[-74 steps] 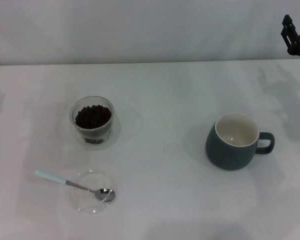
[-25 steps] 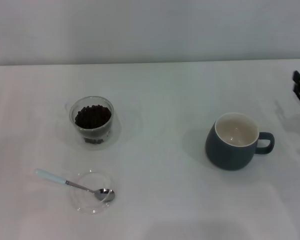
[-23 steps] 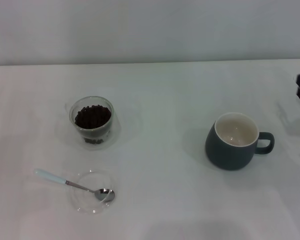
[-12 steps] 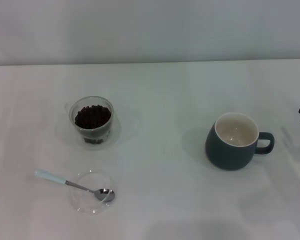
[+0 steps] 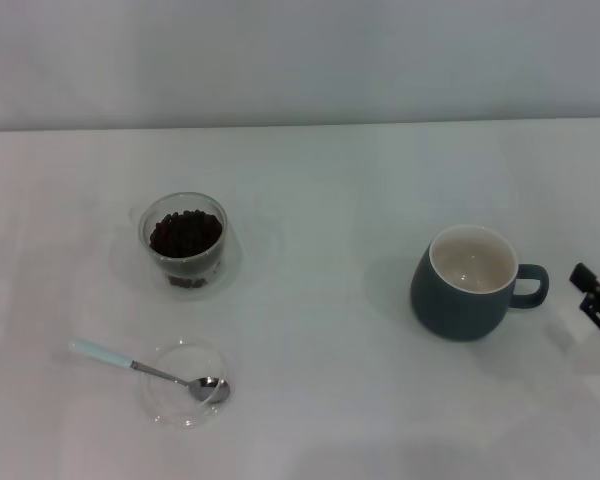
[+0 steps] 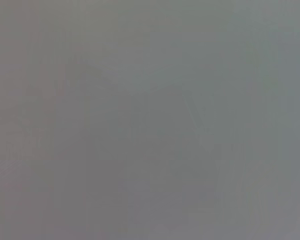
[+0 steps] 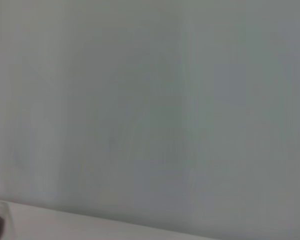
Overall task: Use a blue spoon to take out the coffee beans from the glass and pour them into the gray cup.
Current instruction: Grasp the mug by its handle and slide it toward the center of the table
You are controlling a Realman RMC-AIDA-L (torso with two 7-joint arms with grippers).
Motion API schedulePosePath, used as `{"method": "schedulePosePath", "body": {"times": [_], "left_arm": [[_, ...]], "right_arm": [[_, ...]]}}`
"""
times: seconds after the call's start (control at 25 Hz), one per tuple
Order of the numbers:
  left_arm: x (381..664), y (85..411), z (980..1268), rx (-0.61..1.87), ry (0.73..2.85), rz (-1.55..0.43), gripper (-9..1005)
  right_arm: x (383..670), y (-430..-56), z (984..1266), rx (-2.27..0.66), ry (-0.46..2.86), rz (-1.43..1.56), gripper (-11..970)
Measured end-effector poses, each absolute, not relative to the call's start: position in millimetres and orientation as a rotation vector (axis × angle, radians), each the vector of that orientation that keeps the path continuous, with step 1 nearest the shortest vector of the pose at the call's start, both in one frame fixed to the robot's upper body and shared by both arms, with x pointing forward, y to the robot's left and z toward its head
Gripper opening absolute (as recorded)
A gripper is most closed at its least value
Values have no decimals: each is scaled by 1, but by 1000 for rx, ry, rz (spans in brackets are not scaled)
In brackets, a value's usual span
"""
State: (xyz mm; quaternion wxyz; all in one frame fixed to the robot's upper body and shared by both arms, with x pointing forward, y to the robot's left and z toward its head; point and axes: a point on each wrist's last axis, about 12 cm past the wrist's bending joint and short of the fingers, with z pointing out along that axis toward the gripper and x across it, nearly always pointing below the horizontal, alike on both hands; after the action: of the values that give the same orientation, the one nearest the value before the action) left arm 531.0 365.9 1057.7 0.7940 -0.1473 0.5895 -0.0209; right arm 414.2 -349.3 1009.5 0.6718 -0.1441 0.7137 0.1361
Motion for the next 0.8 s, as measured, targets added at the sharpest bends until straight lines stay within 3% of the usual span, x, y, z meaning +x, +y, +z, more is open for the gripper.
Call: {"method": "schedulePosePath", "body": {"times": [0.8], "left_arm": [[535,365,1061,-322,1254,-49,859]], "right_arm": [[428,-330,999,-389,1659,408,575]]}}
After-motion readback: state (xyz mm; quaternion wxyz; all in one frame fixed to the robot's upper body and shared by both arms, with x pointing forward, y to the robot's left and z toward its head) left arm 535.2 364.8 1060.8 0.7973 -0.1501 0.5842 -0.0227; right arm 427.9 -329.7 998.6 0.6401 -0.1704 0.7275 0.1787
